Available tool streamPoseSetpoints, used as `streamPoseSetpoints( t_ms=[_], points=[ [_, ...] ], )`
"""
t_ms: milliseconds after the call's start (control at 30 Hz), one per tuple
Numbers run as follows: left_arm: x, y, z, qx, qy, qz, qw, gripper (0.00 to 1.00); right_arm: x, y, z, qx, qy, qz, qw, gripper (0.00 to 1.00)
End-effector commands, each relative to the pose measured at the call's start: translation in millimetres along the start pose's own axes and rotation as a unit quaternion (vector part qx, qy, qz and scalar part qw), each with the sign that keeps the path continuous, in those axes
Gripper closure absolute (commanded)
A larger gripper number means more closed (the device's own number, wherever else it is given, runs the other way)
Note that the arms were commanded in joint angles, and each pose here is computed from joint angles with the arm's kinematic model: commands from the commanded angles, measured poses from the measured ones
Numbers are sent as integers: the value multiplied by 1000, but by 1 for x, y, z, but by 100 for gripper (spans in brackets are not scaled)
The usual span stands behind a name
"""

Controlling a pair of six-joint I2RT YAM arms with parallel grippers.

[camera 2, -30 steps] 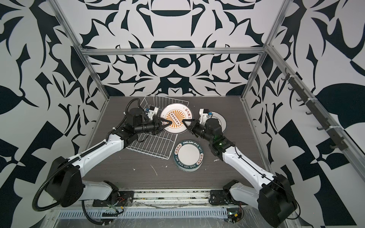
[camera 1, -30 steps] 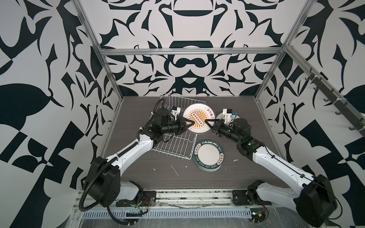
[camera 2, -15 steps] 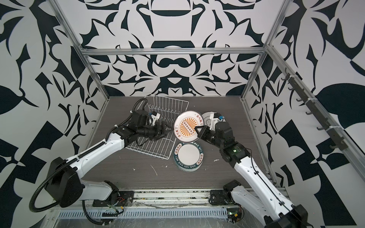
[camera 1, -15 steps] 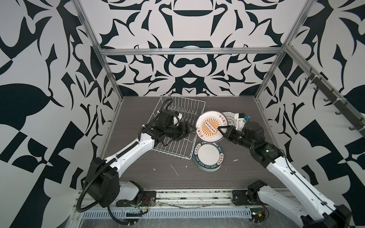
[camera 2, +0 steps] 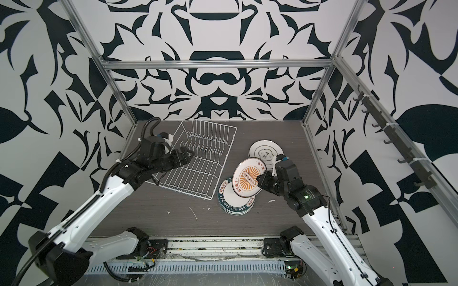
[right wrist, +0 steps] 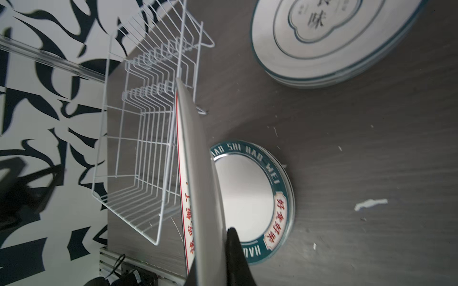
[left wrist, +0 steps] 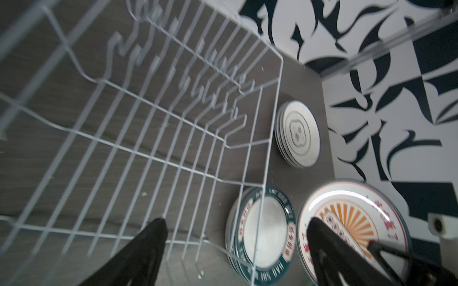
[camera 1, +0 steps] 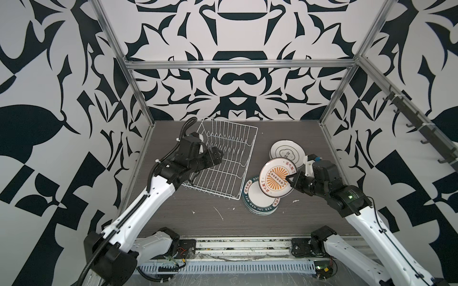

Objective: Unload the plates from the dish rack
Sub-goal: Place a plate on the plates.

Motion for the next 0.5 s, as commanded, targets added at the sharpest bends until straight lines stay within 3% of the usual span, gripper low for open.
streamPoseSetpoints(
  t_ms=[0, 200, 467],
  points=[
    [36, 15, 4, -82, -20, 121, 989, 2, -7, 0, -6, 25, 4, -22, 999, 100],
    [55, 31, 8, -162, -31, 176, 971, 0, -15, -24, -15, 73, 0, -33, 997, 100],
    [71, 49, 12, -226, -32, 223, 948, 1, -23, -46, -19, 105, -2, -61, 993, 100]
  ],
)
Point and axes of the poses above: each gripper's point midway between its finger pads, its own y axis back along the fingers, its own x axis along the line the jaws close on, z = x × y, the point moved 7 cm from there along y, back along the fingers, and after that the axes turned 1 degree about y, right-handed, at the moved point
